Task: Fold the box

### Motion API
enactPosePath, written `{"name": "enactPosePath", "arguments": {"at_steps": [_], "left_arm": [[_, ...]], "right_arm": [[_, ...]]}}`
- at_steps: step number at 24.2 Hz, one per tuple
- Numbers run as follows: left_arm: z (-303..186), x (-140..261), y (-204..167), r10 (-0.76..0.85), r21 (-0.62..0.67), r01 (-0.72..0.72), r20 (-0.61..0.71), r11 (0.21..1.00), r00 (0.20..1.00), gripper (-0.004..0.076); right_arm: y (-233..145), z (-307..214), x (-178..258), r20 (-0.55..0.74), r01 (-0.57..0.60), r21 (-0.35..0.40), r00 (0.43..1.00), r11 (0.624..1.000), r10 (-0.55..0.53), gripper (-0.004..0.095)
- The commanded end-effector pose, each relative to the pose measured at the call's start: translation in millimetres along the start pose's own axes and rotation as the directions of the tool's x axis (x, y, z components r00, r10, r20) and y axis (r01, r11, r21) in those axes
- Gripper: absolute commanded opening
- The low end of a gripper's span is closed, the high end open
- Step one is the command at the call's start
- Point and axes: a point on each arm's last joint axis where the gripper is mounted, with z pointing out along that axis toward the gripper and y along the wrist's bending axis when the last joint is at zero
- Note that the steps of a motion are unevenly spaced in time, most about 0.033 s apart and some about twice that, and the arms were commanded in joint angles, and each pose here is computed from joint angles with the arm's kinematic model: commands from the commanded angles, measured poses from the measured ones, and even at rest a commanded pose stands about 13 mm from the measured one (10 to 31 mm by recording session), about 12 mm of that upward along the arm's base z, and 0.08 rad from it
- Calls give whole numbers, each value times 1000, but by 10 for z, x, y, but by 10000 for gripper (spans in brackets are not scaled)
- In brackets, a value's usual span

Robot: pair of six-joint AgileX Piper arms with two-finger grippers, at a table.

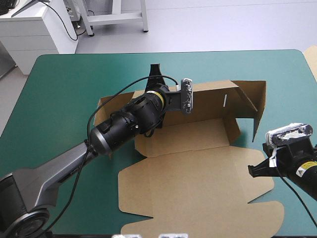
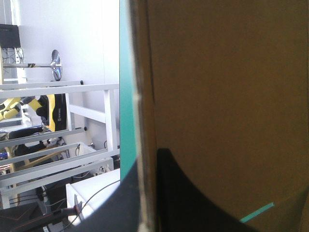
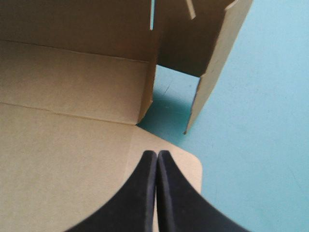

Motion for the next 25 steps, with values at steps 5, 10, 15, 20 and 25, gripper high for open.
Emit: {"name": "enactPosePath", "arguments": {"at_steps": [5,10,15,20,25], "left_arm": [[-288,180,13,11,-169,5,91,986,996,-8],[-312,278,-155,69,-210,-40,132,977,989,-8],[-250,347,-273,43,-233,-14,119,972,992,-8],[-126,393,-499,83,-196,-60,113,979,990,-8],[-40,435,-670,81,-181,-58,122,982,989,-8]], "right_arm": [[-32,-158,-241,167,-44,24,985,999,39,-21],[-36,-217,-303,201,-50,24,979,998,44,-21],[-45,-247,-365,252,-97,20,964,995,89,-21],[-61,-282,-449,341,-124,20,934,992,110,-21],[-103,-198,-720,272,-118,18,956,993,109,-21]]}}
